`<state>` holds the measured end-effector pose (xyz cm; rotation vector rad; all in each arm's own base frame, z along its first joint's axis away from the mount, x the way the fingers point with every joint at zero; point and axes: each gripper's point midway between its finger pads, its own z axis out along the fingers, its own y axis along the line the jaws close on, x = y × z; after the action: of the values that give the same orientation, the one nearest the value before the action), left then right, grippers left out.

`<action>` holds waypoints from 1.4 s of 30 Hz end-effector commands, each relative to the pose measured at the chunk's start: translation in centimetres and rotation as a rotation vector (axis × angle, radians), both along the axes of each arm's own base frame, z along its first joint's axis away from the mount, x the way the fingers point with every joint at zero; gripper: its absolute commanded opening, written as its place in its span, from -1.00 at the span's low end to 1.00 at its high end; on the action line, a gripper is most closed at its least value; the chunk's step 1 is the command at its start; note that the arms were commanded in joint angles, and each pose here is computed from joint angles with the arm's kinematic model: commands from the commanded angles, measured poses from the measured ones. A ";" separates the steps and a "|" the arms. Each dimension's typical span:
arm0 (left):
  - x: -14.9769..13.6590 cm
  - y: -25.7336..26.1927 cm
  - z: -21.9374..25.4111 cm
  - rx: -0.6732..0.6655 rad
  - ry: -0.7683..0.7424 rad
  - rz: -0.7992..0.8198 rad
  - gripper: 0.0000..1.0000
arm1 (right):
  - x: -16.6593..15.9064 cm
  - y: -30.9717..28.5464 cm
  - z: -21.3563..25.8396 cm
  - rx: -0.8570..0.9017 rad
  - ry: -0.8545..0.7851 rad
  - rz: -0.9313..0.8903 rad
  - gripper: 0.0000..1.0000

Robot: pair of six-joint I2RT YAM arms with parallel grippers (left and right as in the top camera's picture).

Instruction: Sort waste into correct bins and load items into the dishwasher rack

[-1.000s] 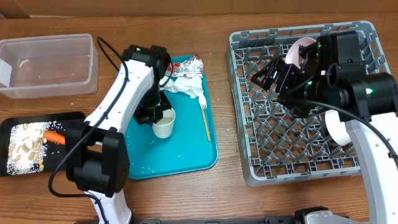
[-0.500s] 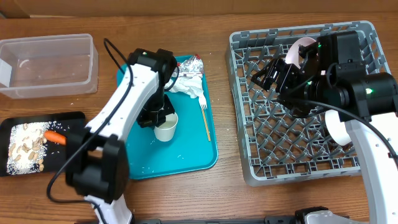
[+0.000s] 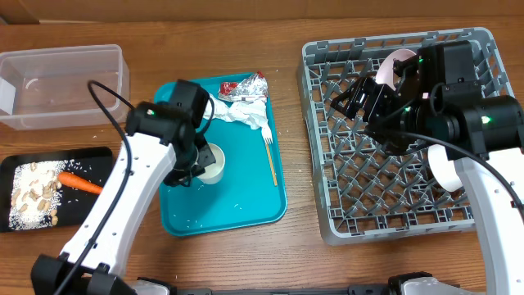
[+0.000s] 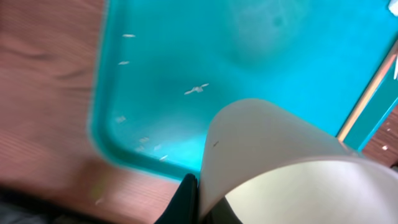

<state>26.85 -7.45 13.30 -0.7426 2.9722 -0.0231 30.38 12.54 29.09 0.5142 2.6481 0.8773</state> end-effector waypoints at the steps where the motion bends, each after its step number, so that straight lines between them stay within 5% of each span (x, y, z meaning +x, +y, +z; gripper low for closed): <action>1: 0.2 -1.4 -2.3 -0.086 0.000 -0.018 -0.92 | 0.1 0.1 0.5 0.000 -0.020 0.008 1.00; 29: 1.6 -0.2 -6.6 -0.024 -0.096 0.023 -0.87 | 0.1 0.1 0.5 0.000 -0.020 0.008 1.00; 42: 1.4 -0.2 -6.6 -0.022 -0.087 0.017 -0.68 | 0.1 0.1 0.5 0.000 -0.020 0.008 1.00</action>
<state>28.40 -8.07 6.89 -0.7365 2.8890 -0.1125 30.38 12.54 29.10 0.5140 2.6481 0.8778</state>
